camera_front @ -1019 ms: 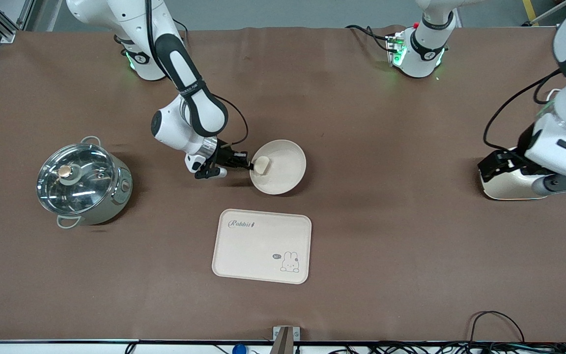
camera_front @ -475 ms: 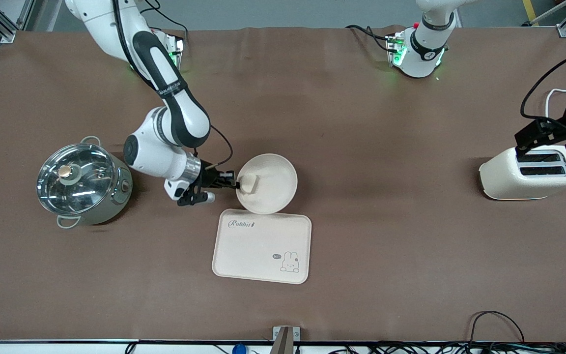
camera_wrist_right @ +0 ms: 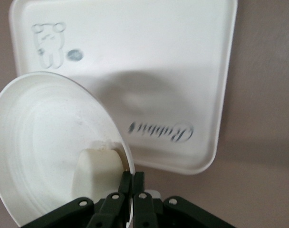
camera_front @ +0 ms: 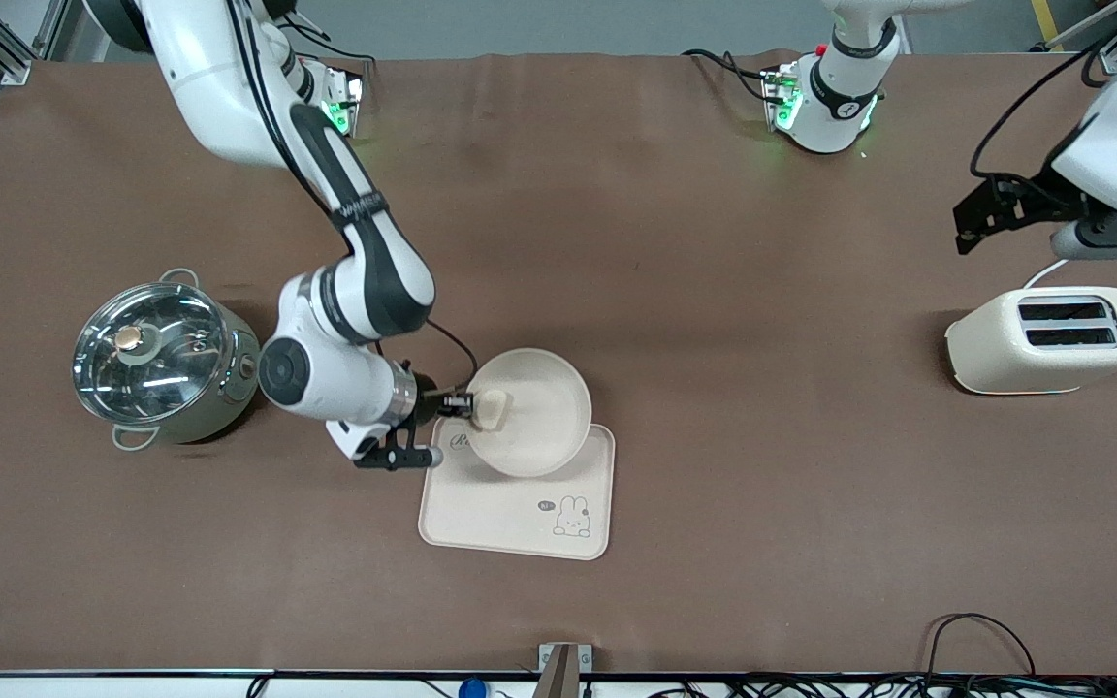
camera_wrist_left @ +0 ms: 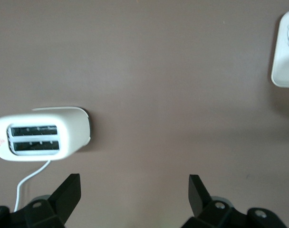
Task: Place bun in plate and plate on tray
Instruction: 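Lift the plate with the right gripper and move it onto the tray, then lower the plate onto the tray and open the right gripper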
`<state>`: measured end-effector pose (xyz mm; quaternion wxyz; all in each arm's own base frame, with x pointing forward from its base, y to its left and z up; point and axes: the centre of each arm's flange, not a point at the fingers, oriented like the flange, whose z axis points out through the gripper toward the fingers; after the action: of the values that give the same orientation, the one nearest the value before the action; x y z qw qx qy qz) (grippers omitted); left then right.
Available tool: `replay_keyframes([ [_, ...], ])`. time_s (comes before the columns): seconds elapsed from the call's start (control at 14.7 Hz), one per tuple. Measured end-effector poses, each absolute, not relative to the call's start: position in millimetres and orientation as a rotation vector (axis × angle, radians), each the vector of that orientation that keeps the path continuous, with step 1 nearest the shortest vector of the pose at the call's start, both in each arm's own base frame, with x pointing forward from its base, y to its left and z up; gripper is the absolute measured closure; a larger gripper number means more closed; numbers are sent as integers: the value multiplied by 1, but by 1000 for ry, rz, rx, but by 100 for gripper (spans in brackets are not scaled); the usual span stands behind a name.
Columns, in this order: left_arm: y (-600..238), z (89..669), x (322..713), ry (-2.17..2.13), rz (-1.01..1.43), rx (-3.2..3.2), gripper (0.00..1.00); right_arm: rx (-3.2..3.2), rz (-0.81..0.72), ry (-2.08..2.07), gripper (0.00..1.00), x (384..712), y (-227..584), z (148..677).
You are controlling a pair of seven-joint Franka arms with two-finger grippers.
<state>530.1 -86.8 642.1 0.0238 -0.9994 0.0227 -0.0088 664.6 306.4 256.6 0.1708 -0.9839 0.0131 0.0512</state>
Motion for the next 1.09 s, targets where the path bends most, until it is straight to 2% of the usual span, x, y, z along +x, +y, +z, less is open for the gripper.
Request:
replay_keyframes([
  [0.2, -86, 639, 513, 67, -9, -3088, 0, -2816, 156, 54, 96, 697, 289, 221],
  [0.41, -85, 638, 508, 63, -5, -3091, 0, -2811, 146, 52, 96, 719, 280, 219],
  [0.95, -82, 626, 519, 52, 3, -3104, 0, -2809, 107, 52, 96, 733, 288, 199],
  [1.09, -81, 623, 523, 48, -9, -3106, 0, -2808, 97, 58, 92, 734, 289, 201],
])
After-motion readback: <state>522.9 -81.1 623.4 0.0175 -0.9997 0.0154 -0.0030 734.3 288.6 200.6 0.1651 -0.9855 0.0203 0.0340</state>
